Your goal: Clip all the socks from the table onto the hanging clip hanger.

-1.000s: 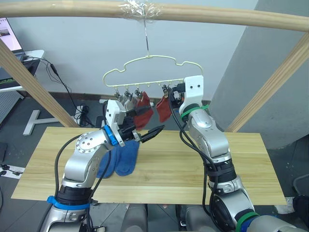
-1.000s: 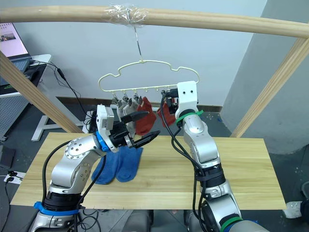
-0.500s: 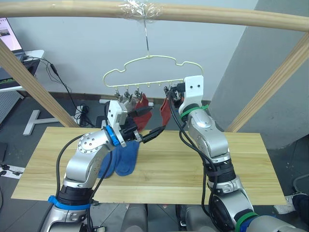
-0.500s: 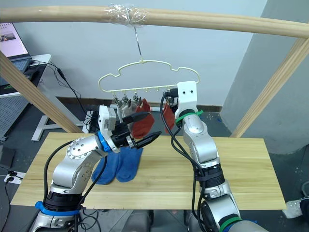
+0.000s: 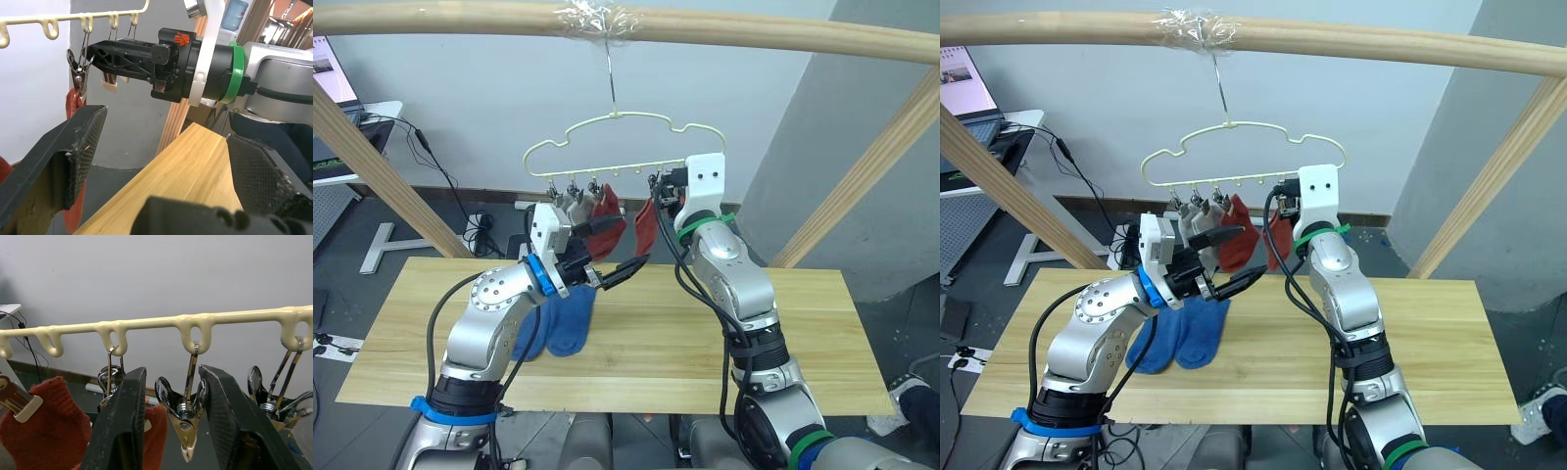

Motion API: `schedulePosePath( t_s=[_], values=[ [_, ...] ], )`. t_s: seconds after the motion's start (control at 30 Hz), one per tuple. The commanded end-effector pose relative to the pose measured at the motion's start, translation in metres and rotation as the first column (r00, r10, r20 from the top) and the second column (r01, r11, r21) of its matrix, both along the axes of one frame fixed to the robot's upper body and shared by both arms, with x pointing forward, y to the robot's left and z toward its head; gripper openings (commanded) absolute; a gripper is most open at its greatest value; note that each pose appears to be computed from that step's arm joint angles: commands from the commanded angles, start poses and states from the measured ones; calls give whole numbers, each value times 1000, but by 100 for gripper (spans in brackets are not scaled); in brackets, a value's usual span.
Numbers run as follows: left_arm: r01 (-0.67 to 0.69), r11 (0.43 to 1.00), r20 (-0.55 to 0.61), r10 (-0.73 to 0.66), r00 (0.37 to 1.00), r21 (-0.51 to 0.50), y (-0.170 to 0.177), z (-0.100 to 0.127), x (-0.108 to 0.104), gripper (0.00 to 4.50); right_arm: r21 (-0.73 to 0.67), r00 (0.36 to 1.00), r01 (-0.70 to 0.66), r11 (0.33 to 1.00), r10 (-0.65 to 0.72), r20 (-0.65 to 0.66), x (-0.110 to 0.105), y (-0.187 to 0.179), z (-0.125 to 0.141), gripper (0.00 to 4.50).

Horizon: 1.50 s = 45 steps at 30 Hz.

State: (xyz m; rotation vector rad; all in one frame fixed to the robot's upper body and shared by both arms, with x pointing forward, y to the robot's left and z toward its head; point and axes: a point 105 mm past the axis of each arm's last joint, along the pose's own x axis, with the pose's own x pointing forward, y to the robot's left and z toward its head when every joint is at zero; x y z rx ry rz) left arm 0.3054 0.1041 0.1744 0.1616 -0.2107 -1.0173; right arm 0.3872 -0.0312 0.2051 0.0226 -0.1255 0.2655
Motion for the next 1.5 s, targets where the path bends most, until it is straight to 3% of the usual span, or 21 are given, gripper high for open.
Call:
schedulePosePath(
  t_s=[0.03,0.9,1.17,1.23,1.33,1.5],
  values=[
    [22,1000,38,-21,999,-8,-4,6,-5,450,20,999,-14,1000,13,42,-2,4,13,176],
    [11,1000,52,-9,999,-29,-13,21,-10,450,38,997,-50,998,48,52,2,9,19,176],
    [14,1000,46,-13,999,-28,-11,19,-9,450,35,999,-23,999,21,50,4,2,17,2],
    [-11,1000,16,12,1000,-27,-8,12,-6,450,25,998,-28,999,26,57,3,-4,17,2],
    [-197,980,-76,195,978,-13,12,-9,14,450,6,997,-52,999,51,58,-1,-12,17,2],
    [-324,907,-153,373,915,268,49,-78,24,450,-5,985,-172,985,171,-32,-10,-7,8,2]
  ],
)
